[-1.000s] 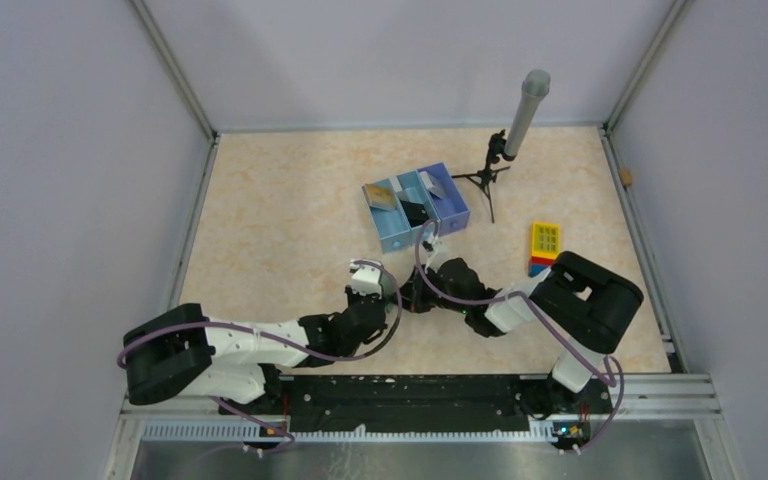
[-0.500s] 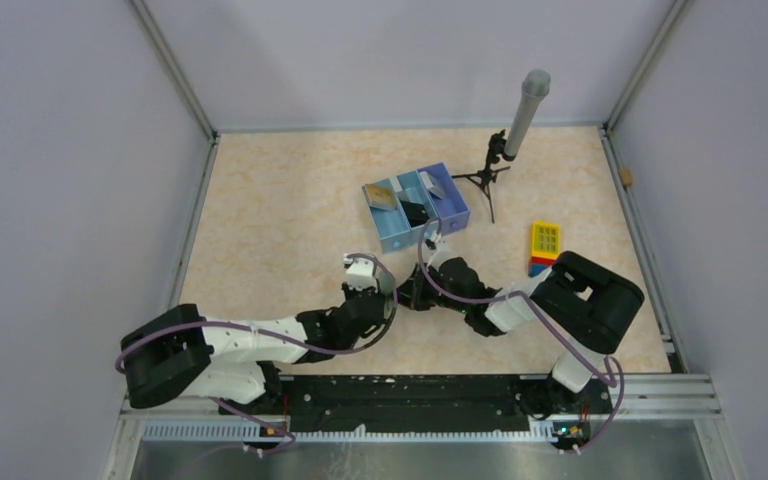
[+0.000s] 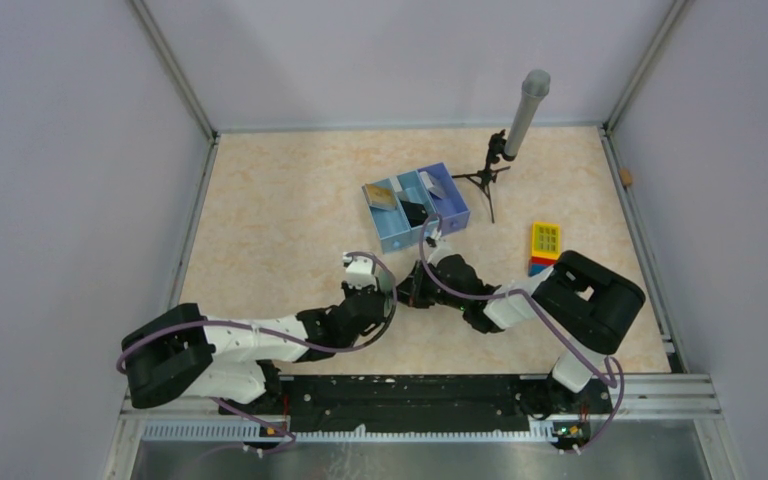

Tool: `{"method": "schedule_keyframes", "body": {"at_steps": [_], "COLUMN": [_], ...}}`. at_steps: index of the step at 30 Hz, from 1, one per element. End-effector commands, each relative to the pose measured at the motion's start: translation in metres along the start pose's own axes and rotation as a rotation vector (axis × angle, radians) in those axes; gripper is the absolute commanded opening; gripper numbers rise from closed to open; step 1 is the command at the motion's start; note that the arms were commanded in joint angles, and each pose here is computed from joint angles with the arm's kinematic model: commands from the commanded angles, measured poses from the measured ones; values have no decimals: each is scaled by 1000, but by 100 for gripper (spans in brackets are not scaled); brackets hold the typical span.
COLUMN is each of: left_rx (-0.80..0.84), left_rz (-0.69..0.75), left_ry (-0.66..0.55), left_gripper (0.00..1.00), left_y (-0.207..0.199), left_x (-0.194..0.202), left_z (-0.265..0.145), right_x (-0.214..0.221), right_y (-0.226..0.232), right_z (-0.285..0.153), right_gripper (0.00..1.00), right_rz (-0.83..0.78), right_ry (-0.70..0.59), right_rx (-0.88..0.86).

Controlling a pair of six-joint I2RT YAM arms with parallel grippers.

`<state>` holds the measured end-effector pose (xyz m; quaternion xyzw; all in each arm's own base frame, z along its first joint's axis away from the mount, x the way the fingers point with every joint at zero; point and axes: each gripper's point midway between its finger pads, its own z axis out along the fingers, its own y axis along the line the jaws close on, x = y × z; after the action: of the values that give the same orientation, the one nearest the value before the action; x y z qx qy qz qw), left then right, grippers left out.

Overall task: Put the credit cards into the card holder
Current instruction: Close the card holder at the center of the board.

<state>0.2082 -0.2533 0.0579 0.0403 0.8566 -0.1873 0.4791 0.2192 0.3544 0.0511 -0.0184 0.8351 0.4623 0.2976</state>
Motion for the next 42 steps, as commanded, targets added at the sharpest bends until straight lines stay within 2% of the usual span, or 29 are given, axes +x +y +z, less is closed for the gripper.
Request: {"method": "schedule_keyframes", "body": {"at_steps": [1, 16, 24, 33, 42], "left_rx": [148, 190, 246, 381, 414], "left_rz": [4, -30, -50, -39, -37], "left_ry": [310, 316, 320, 333, 344], "left_gripper": [0, 0, 0, 0, 0], "left_y": [-24, -34, -37, -55, -57], "left_x": [68, 68, 69, 72, 74], "left_z": [-17, -12, -16, -21, -25], "right_x": [-34, -12, -6, -1, -2], "right_y": [59, 79, 83, 95, 107], "right_z": [8, 7, 10, 18, 22], "right_gripper": [0, 0, 0, 0, 0], "right_rz": [32, 69, 53, 7, 31], "right_ry": [-112, -62, -31, 27, 50], "right_rx": [-183, -262, -299, -330, -353]}}
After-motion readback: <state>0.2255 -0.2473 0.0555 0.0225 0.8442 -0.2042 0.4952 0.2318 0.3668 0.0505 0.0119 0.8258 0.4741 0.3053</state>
